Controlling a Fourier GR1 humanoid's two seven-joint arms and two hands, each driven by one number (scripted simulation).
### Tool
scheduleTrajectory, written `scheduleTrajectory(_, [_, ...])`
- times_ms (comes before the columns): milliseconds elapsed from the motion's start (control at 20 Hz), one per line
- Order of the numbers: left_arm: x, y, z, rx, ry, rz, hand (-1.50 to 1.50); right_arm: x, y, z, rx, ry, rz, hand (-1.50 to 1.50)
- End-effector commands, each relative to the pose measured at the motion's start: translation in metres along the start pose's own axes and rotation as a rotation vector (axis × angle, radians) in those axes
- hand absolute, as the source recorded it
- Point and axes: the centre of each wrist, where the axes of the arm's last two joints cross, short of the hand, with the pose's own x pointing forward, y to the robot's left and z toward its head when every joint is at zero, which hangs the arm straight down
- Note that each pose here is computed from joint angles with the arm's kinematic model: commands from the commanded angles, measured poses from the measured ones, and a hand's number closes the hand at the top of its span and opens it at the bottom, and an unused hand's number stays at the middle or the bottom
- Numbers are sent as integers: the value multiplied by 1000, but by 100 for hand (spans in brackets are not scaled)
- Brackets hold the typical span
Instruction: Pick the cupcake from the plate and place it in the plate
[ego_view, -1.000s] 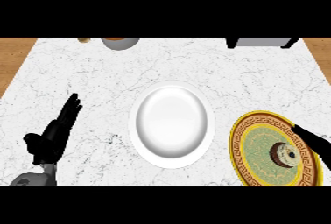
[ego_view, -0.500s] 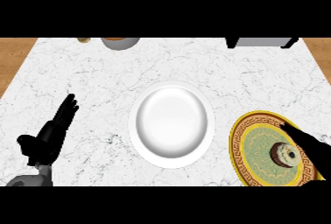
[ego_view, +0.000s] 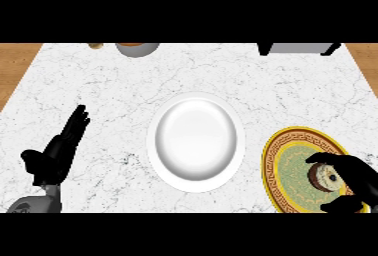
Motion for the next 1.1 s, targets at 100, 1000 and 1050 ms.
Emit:
scheduleTrajectory(100, [5,0,-2,-14,1,-11,0,4,11,-21,22,-62,11,150])
scheduleTrajectory(1000, [-20,25,25,123,48,-20,0,67,112,94,-604,685,-316,150])
scheduleTrajectory(1050, [-19,28,26,128,56,-25,0,77,119,102,-592,677,-322,150])
